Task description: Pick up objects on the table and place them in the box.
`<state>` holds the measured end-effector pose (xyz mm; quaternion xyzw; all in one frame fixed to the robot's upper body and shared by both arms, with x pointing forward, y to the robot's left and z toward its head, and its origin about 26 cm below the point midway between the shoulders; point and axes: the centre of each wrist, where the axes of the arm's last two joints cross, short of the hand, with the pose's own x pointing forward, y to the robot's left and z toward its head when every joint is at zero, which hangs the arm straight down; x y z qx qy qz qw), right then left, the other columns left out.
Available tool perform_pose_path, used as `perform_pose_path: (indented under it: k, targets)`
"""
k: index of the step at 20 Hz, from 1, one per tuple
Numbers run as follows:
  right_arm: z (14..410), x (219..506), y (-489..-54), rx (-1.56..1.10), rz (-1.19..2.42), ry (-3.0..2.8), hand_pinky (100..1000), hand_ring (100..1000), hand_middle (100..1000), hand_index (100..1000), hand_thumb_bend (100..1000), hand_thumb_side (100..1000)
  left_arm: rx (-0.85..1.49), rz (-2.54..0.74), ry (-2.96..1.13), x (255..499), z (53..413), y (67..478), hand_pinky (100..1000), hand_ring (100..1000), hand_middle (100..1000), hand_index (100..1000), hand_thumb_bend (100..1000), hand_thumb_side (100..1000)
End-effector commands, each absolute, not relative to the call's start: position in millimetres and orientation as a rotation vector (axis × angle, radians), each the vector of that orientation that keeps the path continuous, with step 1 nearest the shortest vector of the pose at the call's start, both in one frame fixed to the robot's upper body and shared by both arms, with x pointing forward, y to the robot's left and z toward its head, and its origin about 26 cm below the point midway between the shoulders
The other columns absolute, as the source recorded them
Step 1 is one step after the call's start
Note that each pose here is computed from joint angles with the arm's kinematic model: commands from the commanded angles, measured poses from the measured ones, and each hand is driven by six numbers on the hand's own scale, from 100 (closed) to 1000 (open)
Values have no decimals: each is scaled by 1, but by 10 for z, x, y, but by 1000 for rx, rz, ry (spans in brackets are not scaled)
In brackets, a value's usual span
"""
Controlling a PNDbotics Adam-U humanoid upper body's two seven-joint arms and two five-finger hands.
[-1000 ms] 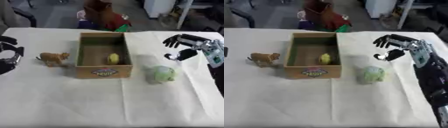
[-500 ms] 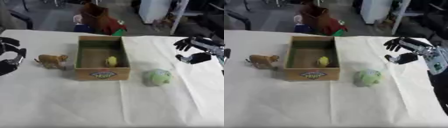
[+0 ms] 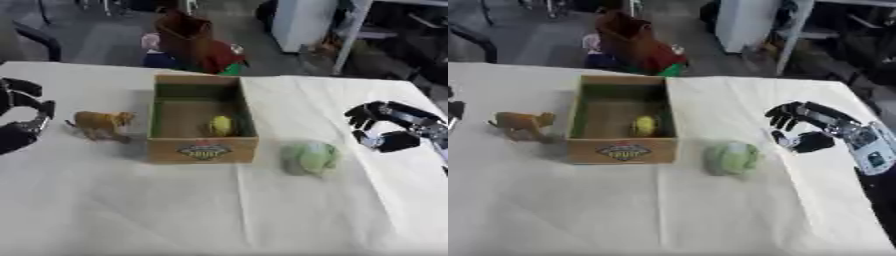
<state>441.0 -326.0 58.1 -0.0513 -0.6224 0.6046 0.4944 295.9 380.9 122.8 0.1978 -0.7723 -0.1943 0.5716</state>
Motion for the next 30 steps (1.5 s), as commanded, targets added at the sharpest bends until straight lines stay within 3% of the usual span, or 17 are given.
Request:
perform_pose_path:
  k: [1,7,16,20,27,30]
  targets:
    - [748,4501,-3086,80,1986,-1507,656,704,683,862,100,266,495,-482,-1829,2974,1356,3857,750,570,578,661,274,100]
    - [777,4544,-2882,65,2070,-1468,681,738,719,876,144,321,495,-479,-1834,2976,1362,3854,750,570,578,661,274,100]
    - [828,4540,-2889,-66,2246,-1239,781,849,855,924,438,494,493,-480,-1833,2977,1358,3851,750,571,579,661,273,100]
    - [840,4536,-2915,-131,2313,-1117,806,873,879,931,453,553,494,-478,-1833,2976,1355,3851,749,571,579,660,272,100]
    - [753,4521,-2940,-232,2372,-990,769,806,824,878,441,750,491,-477,-1835,2979,1354,3845,749,571,579,660,271,100]
    - [714,4520,-2933,-272,2367,-1013,720,717,735,794,449,744,489,-479,-1834,2980,1352,3841,749,571,580,660,271,100]
